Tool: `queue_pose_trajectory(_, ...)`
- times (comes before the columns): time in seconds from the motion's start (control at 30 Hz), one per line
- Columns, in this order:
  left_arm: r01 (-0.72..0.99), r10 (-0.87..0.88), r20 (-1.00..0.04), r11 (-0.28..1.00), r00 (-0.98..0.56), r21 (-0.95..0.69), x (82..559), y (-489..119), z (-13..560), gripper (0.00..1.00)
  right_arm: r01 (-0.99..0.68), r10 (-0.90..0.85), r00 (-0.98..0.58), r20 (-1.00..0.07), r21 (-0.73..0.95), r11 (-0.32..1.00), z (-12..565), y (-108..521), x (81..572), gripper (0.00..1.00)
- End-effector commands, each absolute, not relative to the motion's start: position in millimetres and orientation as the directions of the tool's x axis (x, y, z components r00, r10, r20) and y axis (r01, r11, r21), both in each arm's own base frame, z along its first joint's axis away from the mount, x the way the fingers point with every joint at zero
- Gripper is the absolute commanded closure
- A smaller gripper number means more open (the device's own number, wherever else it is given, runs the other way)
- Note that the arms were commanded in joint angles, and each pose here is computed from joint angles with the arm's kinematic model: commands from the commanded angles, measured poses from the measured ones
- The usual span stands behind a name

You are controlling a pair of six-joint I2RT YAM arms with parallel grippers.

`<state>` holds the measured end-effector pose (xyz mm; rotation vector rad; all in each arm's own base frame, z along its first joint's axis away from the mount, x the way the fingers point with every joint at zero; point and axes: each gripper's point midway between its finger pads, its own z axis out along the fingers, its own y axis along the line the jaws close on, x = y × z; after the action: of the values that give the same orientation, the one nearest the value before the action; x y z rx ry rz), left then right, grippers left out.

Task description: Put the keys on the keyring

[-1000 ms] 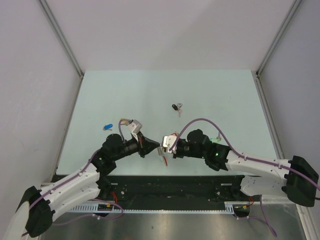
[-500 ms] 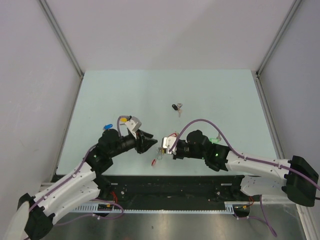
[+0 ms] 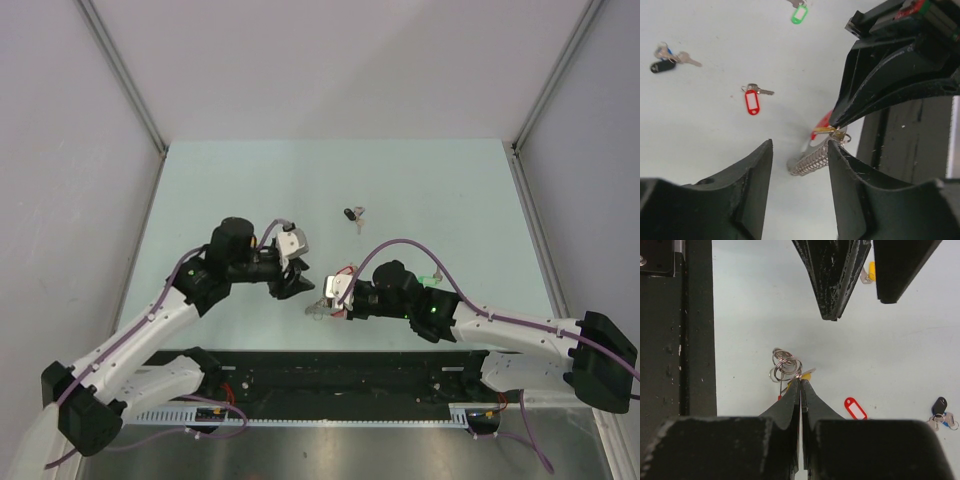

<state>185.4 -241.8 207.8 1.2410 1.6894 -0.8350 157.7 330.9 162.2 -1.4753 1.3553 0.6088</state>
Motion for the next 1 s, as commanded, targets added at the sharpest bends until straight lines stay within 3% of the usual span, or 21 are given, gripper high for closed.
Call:
queue_pose_trajectory(0.0, 0.926, 0.308, -0.916, 0.349, -0.257, -0.143, 179.0, -248.0, 224.6, 0.49, -0.926, -0.404, 0.269, -0.874, -0.350, 0.140, 173.7, 332.6, 159.1, 1.00)
queue_pose_trajectory(0.13, 0.767, 0.122, -0.842, 0.495, -0.526, -0.408, 174.3, -253.4, 231.2, 0.52, -0.926, -0.405, 0.267, -0.874, -0.349, 0.143, 173.1, 333.1, 159.9, 1.00)
queue_pose_trajectory(0.33, 0.516, -0.028, -0.666, 0.608, -0.746, -0.604, 167.2, -255.9, 212.6, 0.54, -0.925, -0.409, 0.264, -0.873, -0.349, 0.148, 171.4, 333.0, 161.0, 1.00)
queue_pose_trajectory(0.7, 0.450, 0.005, -0.587, 0.647, -0.809, -0.615, 165.8, -262.5, 196.0, 0.72, -0.925, -0.412, 0.261, -0.873, -0.349, 0.152, 171.5, 332.3, 161.5, 1.00)
queue_pose_trajectory(0.97, 0.457, 0.065, -0.547, 0.636, -0.834, -0.621, 158.8, -267.0, 185.8, 0.75, -0.925, -0.411, 0.261, -0.874, -0.348, 0.153, 171.8, 332.5, 161.5, 1.00)
